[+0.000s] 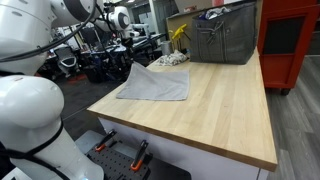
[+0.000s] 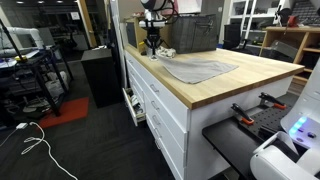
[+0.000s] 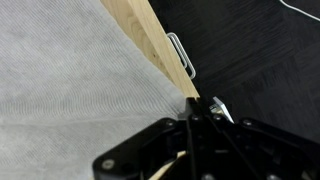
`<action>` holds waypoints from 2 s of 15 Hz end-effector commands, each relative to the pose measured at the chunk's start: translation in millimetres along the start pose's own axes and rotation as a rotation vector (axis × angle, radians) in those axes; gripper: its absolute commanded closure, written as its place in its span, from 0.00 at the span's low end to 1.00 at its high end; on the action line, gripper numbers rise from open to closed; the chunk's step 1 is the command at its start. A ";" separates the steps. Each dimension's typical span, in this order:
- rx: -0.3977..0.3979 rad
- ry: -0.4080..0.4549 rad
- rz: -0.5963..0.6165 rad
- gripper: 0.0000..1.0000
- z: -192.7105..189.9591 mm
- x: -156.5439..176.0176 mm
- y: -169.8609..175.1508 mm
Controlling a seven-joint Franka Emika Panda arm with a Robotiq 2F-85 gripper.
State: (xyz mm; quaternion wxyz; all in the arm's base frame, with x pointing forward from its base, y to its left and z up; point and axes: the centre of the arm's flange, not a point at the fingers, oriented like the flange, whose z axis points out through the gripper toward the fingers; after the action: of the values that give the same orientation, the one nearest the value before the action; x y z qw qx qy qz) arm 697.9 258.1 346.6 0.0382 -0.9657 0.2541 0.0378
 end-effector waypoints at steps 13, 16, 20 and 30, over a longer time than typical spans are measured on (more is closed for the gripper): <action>0.022 -0.159 0.123 0.99 37.7 19.3 82.1; 0.030 -0.200 0.157 0.99 50.5 14.5 102.4; 0.049 -0.222 0.215 0.99 64.5 8.7 143.8; 0.137 0.013 0.206 0.99 70.7 -29.6 276.1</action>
State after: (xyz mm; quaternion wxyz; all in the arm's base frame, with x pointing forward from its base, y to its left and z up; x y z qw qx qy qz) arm 600.7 62.6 253.4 0.0883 -0.9287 0.3576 0.0432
